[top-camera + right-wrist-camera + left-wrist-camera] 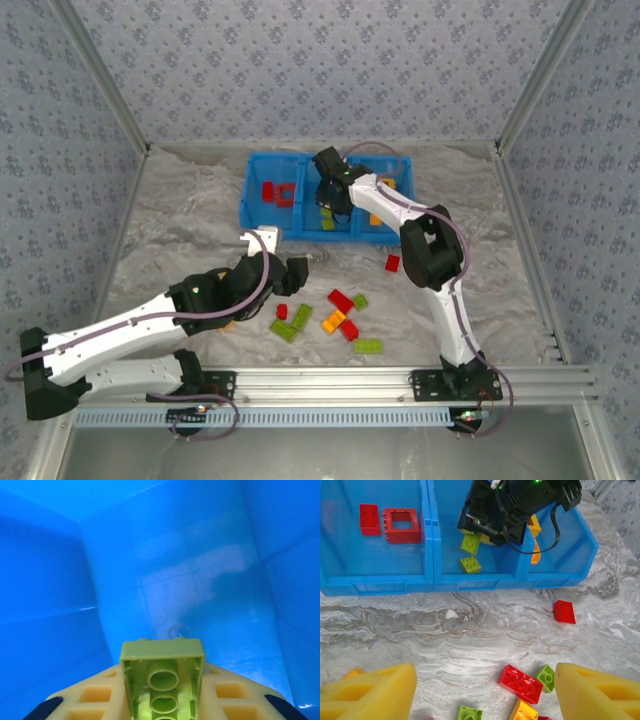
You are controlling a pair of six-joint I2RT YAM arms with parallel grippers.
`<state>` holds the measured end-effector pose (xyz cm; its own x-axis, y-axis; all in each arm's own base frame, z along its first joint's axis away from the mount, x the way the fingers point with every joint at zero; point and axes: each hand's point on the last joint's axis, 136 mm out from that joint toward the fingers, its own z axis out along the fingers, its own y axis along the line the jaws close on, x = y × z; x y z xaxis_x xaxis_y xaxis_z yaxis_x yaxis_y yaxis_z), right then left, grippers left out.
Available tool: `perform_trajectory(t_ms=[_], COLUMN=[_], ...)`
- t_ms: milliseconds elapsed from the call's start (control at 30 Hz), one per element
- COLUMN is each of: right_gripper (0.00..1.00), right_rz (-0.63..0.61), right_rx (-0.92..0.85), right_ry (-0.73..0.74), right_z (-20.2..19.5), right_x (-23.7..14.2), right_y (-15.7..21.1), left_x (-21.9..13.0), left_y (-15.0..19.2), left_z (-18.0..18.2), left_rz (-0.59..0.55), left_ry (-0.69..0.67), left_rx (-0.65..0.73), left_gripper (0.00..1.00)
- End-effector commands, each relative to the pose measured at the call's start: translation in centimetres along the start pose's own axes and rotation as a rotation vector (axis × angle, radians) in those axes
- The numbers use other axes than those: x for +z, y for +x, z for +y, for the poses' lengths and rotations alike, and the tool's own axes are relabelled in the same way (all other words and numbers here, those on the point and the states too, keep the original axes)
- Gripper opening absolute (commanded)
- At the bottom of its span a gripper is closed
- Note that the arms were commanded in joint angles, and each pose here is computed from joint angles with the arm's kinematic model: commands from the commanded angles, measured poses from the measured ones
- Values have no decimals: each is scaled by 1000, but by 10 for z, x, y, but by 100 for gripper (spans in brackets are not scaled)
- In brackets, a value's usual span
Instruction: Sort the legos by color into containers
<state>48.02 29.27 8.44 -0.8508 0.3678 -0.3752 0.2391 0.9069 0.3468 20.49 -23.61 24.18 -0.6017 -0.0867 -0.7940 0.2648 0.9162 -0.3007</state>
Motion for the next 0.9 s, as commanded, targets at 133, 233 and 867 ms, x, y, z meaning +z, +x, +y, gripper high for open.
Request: perform_trajectory(t_ms=[133,233,867], right_gripper=[26,32,53], right_rz=[91,99,-190], right_rx=[-30,-27,-79], right_ry=[-87,-72,-95], right_z=[24,20,34], right_x=[8,9,-131], right_y=[11,14,-37], left_x=[2,2,-10], left_y=[-9,-8,-14], left_z=[-13,-13,2], left_rz=[-15,-12,7], left_ry=[38,35,-33], left_rx=[-9,-9,-10], left_gripper=[73,73,73])
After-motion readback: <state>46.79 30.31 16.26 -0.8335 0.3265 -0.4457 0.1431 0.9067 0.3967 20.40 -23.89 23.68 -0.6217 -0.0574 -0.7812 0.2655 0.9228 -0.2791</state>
